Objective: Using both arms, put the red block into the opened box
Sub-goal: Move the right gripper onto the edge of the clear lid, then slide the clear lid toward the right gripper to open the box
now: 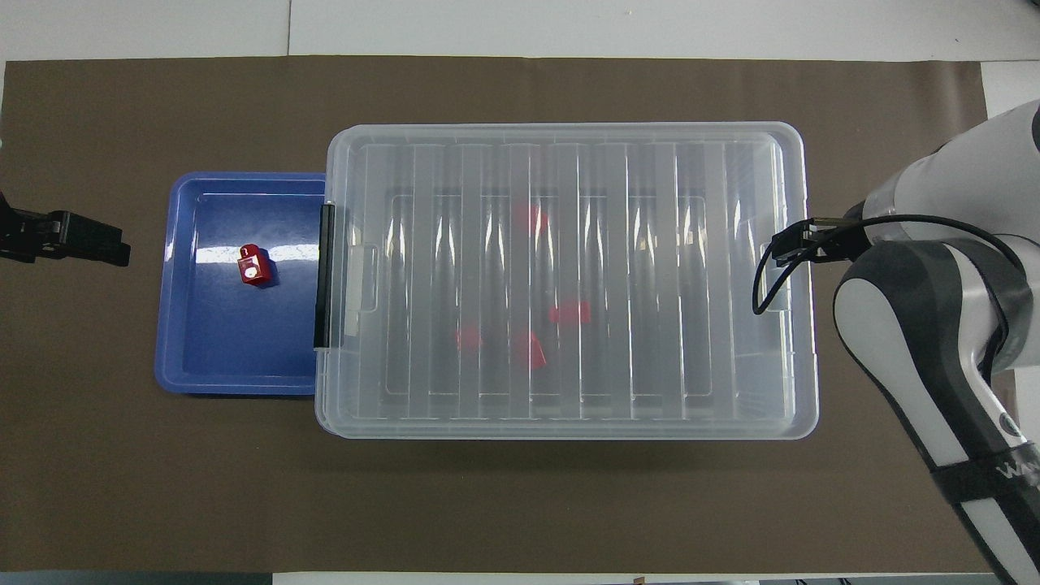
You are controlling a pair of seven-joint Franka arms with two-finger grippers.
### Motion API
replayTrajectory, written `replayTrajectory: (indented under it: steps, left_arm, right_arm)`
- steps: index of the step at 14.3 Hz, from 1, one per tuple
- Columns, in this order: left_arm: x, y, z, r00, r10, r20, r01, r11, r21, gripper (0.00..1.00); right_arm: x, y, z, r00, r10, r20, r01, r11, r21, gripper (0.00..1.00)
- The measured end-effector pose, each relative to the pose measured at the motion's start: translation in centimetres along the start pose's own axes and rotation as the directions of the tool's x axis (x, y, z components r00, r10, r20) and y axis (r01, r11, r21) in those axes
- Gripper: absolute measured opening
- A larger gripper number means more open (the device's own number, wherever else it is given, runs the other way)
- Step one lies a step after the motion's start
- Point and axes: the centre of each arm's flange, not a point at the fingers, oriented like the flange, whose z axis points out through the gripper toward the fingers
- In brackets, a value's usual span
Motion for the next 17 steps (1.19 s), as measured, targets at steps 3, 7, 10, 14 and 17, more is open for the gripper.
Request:
replayTrajectory:
  steps: [3, 7, 10, 14, 17]
  left_arm:
    - [0.0, 0.0, 0.0, 1.0, 0.0, 0.0, 0.0, 1.0, 0.0, 1.0]
    - [0.0, 0.0, 0.0, 1.0, 0.0, 0.0, 0.0, 1.0, 0.0, 1.0]
    - [0.0, 0.0, 0.0, 1.0, 0.0, 0.0, 0.0, 1.0, 0.0, 1.0]
    - [0.0, 0.0, 0.0, 1.0, 0.0, 0.0, 0.0, 1.0, 0.0, 1.0]
    - [0.0, 0.1, 0.0, 1.0, 0.002, 0.0, -0.002, 1.0, 0.0, 1.0]
  right_arm:
    - [-0.1, 0.7, 0.8, 1.0, 0.007, 0.007, -0.007, 1.0, -0.001, 1.0]
    - [0.1, 1.8, 1.1, 1.0, -0.01, 0.0, 0.01, 1.0, 0.0, 1.0]
    - [0.3, 3.4, 1.0, 1.0, -0.031, -0.002, 0.031, 1.0, 0.0, 1.0]
    - [0.5, 6.1, 1.1, 0.998, -0.066, -0.001, 0.066, 0.998, 0.0, 1.0]
    - [0.7, 8.6, 1.1, 0.995, -0.095, -0.005, 0.095, 0.995, -0.001, 1.0]
